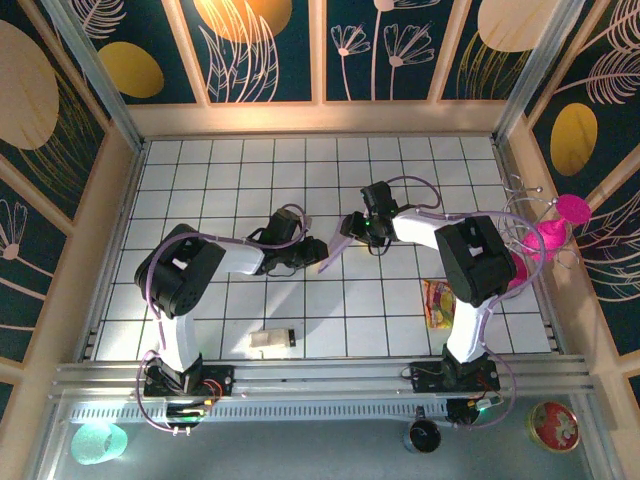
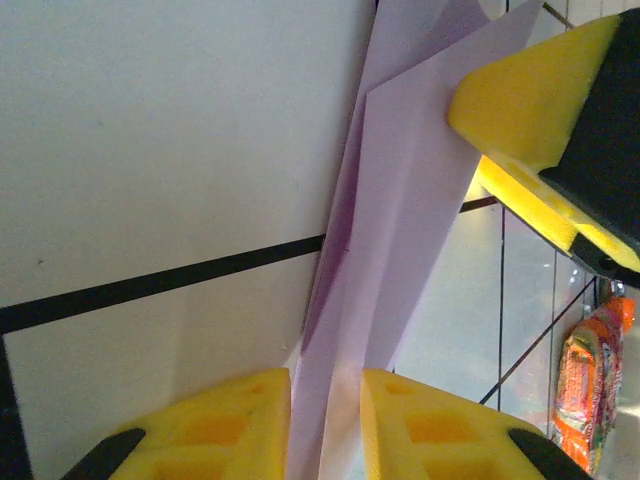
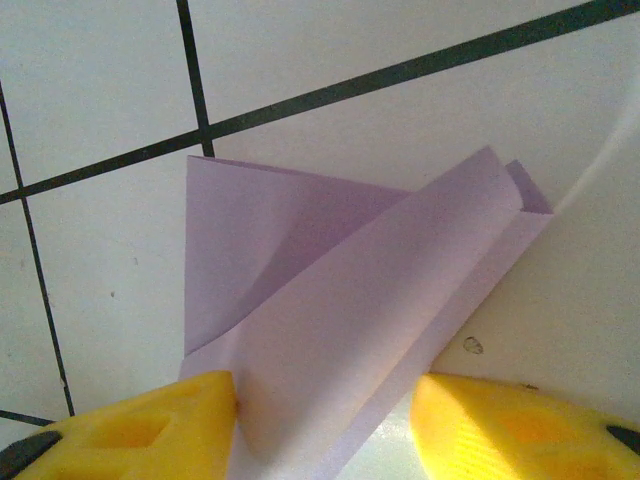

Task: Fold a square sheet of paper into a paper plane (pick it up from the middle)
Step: Fold the wing for the fifth time at the center of the table.

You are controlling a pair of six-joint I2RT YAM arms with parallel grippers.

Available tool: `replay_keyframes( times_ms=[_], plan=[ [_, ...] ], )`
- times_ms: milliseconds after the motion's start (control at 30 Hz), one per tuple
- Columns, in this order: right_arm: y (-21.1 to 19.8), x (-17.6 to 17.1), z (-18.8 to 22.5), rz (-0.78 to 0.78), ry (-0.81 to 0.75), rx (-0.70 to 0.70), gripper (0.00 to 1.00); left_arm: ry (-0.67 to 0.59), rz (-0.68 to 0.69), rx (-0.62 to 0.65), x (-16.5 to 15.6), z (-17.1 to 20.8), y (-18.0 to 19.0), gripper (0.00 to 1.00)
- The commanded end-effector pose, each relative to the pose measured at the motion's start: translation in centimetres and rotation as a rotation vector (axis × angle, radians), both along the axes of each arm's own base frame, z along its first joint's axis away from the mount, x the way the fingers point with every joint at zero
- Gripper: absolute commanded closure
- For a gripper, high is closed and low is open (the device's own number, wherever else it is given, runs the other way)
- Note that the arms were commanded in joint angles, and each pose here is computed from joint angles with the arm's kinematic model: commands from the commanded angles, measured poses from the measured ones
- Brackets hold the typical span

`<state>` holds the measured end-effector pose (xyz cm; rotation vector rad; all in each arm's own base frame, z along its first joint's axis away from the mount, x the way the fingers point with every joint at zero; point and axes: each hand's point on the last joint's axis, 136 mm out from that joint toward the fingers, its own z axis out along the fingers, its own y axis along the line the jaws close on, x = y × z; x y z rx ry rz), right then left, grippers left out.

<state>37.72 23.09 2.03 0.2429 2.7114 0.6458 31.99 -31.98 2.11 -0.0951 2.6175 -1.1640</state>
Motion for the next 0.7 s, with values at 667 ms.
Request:
replay_keyframes(
  times_ms=[667],
  plan=[
    [-0.9, -4.1, -4.1, 0.165, 0.064, 0.062, 0.35, 0.109, -0.044, 0.353, -2.3, -8.3, 2.9, 0.76]
  ],
)
